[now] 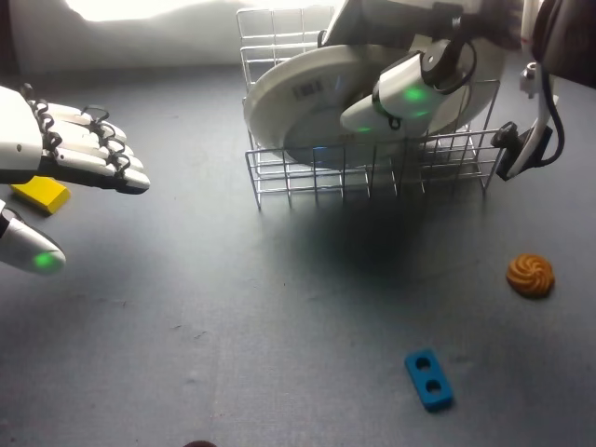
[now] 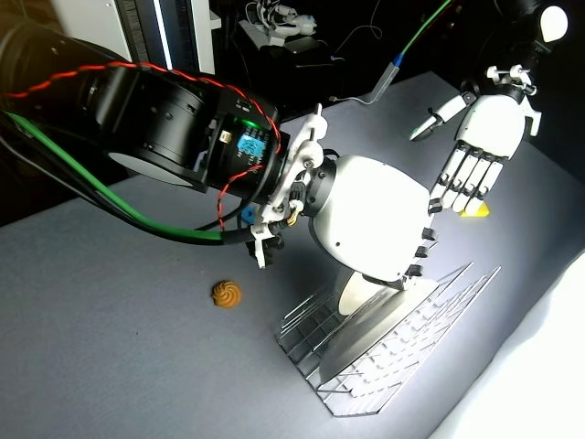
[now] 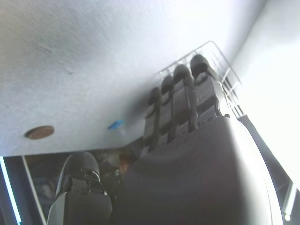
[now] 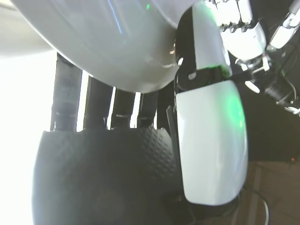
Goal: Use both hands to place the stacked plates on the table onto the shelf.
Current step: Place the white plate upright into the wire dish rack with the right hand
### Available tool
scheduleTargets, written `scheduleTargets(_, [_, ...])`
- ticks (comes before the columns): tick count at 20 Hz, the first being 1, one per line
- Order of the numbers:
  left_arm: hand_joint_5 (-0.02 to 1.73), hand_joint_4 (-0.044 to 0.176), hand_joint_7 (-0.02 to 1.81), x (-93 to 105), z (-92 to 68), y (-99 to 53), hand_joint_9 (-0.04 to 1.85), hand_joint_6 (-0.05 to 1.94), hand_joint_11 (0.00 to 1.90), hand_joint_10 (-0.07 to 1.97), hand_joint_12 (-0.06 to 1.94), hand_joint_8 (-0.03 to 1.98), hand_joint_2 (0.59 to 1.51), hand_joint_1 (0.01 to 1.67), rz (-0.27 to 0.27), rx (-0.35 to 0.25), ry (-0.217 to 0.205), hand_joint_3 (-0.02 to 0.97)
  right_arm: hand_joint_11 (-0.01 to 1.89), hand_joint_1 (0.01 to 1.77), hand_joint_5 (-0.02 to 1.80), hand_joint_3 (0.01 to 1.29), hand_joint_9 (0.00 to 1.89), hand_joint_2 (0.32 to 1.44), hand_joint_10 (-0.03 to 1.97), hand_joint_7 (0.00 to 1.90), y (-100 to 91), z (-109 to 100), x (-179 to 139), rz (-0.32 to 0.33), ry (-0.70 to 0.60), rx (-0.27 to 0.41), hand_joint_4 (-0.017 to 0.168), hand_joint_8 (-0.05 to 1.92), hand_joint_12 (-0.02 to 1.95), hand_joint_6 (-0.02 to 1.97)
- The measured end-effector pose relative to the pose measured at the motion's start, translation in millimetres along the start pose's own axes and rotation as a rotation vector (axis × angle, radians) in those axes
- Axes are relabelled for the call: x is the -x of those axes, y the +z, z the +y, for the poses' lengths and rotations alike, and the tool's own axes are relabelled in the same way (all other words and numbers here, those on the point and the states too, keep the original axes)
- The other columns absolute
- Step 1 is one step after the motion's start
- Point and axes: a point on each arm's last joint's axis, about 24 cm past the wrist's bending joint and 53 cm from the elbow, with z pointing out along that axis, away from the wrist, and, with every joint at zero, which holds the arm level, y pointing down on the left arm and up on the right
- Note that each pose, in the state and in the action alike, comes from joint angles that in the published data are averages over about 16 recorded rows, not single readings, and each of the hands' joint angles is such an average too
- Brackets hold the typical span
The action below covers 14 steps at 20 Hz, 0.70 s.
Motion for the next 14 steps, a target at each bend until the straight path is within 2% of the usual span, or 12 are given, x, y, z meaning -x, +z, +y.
scheduleTargets(8, [0.14,0.002,0.14,-0.7,-1.2,0.9,0.13,0.01,0.02,0.01,0.18,0.02,1.137,0.02,0.002,-0.003,0.001,0.015,0.91,1.17,0.98,0.01,1.36,1.0,0.01,1.15,6.9,-12.4,-5.0,-0.004,0.0,-0.016,-0.001,0.74,1.18,0.85])
scheduleTargets(14, [0.14,0.002,0.15,-1.0,-1.1,0.9,0.13,0.01,0.02,0.01,0.2,0.02,1.136,0.02,0.003,-0.002,0.004,0.015,0.91,1.17,0.98,0.01,1.33,1.0,0.01,1.18,8.2,-15.1,-5.7,-0.008,-0.005,-0.019,-0.007,0.47,1.14,0.86])
